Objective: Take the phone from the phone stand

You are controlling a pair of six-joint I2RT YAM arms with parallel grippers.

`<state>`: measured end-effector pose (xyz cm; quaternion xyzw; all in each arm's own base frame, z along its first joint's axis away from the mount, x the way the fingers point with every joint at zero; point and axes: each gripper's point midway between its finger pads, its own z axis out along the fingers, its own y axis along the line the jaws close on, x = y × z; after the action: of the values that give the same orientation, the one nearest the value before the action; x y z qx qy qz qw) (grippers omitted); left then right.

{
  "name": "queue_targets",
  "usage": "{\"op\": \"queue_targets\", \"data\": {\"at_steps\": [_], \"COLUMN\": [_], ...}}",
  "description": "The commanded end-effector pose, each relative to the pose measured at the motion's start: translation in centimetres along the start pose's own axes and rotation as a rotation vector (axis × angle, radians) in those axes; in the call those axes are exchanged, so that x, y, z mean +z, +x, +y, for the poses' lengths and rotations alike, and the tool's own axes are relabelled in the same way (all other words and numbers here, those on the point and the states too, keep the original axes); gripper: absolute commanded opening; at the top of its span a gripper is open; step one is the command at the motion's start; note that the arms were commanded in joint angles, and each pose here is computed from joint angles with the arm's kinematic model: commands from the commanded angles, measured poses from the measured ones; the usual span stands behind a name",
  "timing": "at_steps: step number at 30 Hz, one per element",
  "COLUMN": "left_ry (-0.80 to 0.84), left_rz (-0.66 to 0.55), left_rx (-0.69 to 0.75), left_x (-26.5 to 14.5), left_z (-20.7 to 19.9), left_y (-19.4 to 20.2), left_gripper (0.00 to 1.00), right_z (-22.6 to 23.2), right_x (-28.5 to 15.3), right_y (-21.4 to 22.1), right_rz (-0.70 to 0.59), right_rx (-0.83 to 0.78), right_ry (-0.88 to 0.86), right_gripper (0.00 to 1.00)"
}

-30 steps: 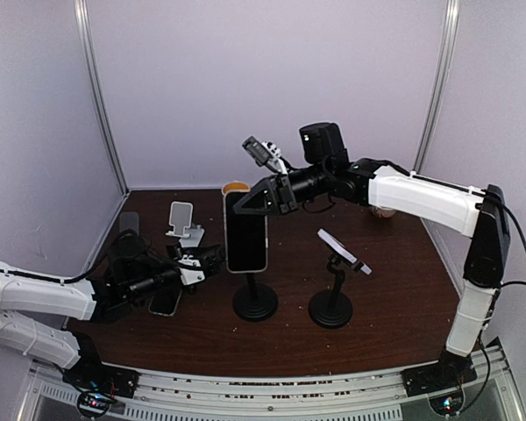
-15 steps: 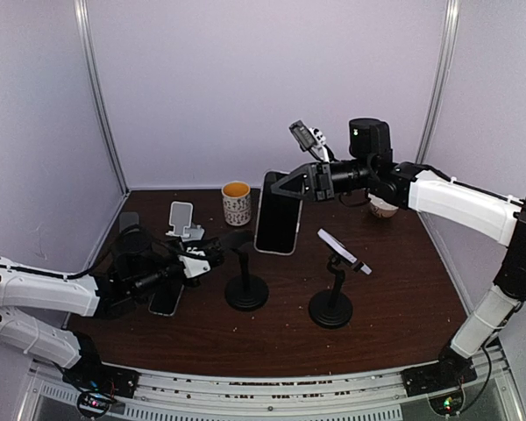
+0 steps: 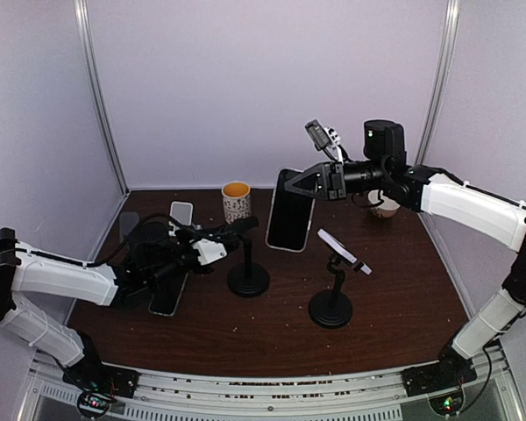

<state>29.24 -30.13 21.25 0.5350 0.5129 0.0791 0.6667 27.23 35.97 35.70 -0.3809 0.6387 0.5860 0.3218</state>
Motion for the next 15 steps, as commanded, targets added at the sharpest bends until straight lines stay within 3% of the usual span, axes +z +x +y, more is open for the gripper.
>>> {"op": "queue_targets", "data": {"at_steps": [1,15], "left_ry": [-0.245,-0.412], "left_rz": [-0.066,0.054], "left_rx": [-0.031,-0.013], "left_x": [0.7,3.6], "left_z": [6.7,11.1], "left_y": [-2.8,1.0], "left_gripper": [0.00,0.00], "right_z": [0.9,0.5], "right_x": [-1.4,-1.9], "right_y": [-1.7,-1.4], "right_rz": [-0.061,-0.072], "right_rx": [-0.063,-0.052], "right_ry": [0.026,0.038], "right_gripper": [0.00,0.00]}}
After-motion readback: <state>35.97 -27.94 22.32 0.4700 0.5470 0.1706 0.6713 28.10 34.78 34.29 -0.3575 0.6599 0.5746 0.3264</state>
